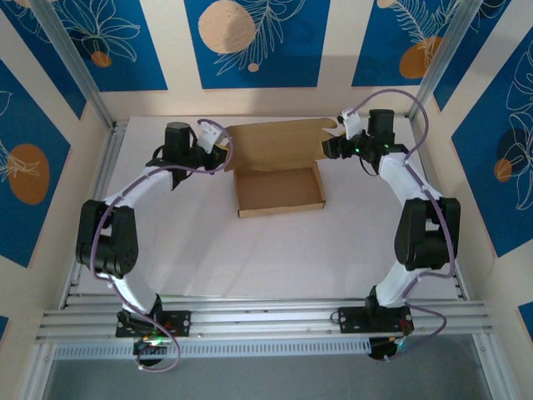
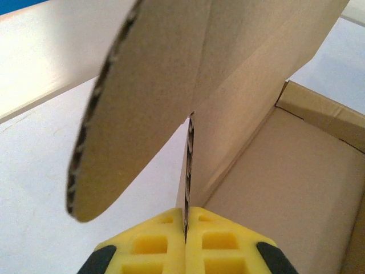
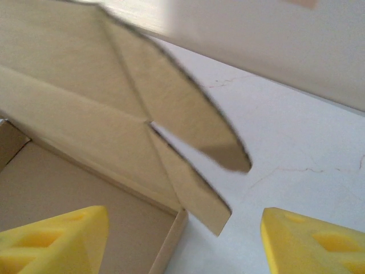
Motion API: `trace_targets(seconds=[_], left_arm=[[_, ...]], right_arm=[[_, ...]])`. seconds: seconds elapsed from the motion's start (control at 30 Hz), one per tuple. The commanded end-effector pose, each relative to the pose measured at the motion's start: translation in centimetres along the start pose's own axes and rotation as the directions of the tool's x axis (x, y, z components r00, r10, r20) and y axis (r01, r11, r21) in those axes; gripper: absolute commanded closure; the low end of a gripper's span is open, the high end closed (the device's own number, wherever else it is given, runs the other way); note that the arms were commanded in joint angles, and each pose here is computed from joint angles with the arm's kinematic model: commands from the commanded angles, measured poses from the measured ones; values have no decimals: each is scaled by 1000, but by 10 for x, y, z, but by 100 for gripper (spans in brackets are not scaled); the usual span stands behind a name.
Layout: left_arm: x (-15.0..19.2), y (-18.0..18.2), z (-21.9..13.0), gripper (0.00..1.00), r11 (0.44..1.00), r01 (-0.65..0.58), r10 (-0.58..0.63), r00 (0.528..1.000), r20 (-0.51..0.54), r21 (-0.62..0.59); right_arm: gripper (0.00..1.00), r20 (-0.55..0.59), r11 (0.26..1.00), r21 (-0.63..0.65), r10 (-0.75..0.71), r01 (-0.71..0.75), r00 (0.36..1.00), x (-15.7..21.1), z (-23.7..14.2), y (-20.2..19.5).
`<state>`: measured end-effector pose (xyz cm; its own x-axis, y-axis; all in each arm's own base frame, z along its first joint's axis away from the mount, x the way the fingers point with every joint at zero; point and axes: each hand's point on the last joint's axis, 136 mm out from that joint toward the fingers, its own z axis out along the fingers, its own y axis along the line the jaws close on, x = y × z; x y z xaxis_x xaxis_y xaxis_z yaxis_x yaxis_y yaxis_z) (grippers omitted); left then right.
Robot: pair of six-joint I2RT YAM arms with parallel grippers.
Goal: Fold the paper box
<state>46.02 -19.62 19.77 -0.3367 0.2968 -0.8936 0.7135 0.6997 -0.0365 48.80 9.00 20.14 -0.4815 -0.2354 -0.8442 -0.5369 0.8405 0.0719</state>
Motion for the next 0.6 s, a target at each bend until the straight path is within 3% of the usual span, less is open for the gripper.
trace_targets(seconds=[0.0, 0.23, 0.43, 0.57], left_arm=[[-13, -2, -10, 100, 999, -41, 40, 998, 38, 13], [-11, 3, -9, 100, 999, -49, 49, 998, 30, 4], [-12, 6, -9, 100, 999, -36, 36, 999, 33, 4], [-14, 8, -10, 100, 1000, -23, 23, 999, 39, -3]], right_arm=[[28, 1, 999, -42, -31, 31, 1000, -7, 10, -2], [28, -21, 992, -106, -64, 62, 998, -8, 28, 8], [37, -9, 982, -184, -47, 44, 999, -12, 32, 21], [50, -7, 974, -222, -43, 41, 999, -11, 31, 31]])
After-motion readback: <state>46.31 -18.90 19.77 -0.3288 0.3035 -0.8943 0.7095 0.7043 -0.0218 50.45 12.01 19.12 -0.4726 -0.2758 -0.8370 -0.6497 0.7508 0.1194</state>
